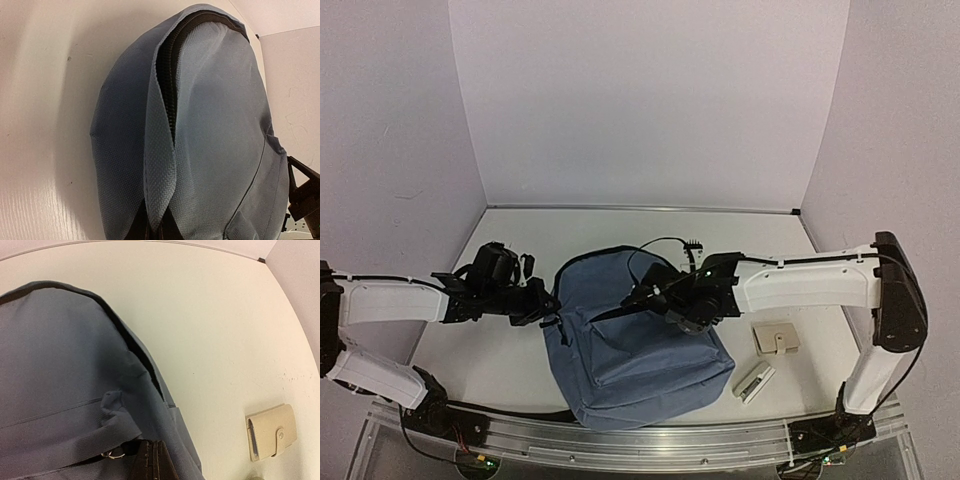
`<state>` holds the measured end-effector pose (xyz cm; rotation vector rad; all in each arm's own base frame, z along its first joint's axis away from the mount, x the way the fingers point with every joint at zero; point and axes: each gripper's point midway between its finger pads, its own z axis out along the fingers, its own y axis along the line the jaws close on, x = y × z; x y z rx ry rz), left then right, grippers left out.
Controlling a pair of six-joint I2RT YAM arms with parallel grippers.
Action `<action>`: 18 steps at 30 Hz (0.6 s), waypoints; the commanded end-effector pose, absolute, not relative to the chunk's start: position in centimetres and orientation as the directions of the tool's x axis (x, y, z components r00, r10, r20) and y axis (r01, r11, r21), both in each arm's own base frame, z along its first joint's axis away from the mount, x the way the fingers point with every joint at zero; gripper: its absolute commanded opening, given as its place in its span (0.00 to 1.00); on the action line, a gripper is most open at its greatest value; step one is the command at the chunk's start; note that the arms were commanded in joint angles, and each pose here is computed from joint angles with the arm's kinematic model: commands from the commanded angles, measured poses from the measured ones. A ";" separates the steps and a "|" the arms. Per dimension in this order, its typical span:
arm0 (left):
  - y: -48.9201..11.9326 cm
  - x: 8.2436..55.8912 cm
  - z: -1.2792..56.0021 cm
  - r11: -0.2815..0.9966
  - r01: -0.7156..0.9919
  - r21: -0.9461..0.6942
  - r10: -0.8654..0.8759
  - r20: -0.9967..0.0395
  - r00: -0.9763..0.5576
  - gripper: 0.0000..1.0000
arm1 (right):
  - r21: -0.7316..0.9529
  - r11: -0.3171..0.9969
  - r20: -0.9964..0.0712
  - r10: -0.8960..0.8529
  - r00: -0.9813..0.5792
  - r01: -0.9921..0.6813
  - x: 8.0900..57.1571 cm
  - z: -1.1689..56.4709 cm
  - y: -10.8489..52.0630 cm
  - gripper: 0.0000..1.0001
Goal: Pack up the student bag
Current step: Unzip the student bag at the center of the board.
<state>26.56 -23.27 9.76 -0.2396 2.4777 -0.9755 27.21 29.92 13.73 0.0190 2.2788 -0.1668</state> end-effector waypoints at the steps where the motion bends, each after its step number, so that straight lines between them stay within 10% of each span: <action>1: -22.9 26.8 10.8 0.736 0.030 -0.676 -0.320 -0.386 -0.865 0.00 | -0.191 0.970 -0.786 -0.059 -0.615 0.151 28.7 14.9 25.8 0.00; 7: -23.2 26.5 10.6 0.736 0.043 -0.675 -0.295 -0.378 -0.877 0.03 | -0.095 0.994 -0.777 -0.041 -0.628 0.053 28.4 16.8 27.4 0.02; 12: -23.1 27.0 12.3 0.783 0.105 -0.614 -0.222 -0.432 -0.874 0.57 | 0.010 1.000 -0.749 -0.006 -0.662 -0.021 26.9 18.5 27.5 0.74; 18: -26.8 26.9 19.0 0.761 0.410 -0.503 0.030 -0.605 -0.796 0.81 | 0.176 0.984 -0.679 0.115 -0.725 -0.008 24.2 18.0 24.8 0.96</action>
